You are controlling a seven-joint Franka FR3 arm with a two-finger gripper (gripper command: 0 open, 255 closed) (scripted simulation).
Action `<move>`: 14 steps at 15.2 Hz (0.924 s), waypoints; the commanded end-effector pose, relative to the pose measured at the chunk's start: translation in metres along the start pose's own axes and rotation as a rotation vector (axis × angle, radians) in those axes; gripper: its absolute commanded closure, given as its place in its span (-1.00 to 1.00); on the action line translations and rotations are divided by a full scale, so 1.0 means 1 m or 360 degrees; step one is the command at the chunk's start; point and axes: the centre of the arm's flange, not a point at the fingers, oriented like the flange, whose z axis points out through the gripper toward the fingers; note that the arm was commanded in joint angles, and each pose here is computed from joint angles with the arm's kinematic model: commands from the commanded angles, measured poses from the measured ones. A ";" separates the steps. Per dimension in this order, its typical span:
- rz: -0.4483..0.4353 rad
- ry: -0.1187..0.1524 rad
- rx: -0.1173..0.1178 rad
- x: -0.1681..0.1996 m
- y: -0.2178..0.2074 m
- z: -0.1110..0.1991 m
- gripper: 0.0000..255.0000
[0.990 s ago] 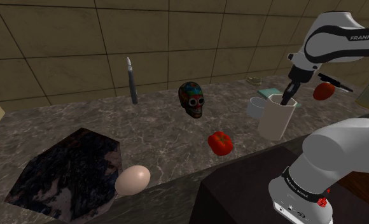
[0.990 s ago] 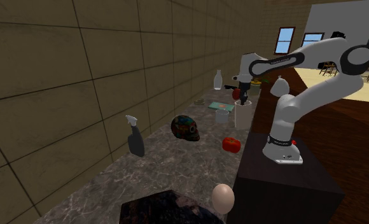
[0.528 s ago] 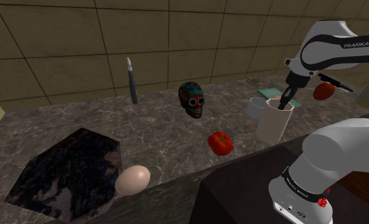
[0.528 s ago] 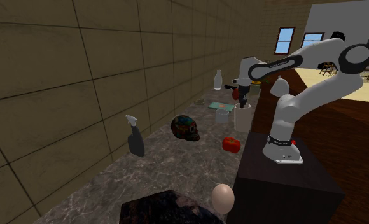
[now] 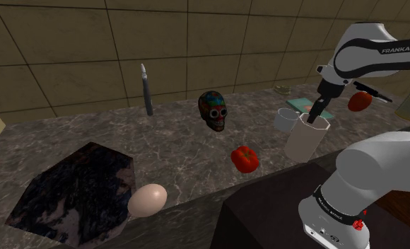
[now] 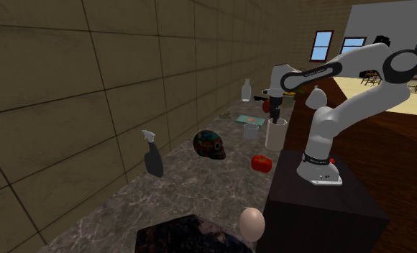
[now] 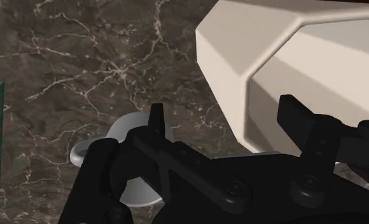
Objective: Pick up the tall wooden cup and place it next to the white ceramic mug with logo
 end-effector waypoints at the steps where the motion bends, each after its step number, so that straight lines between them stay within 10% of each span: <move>1: 0.0000 0.0000 0.0000 0.000 0.000 0.000 -1.00; 14: 0.0000 0.0000 0.0000 0.000 0.000 -0.050 -1.00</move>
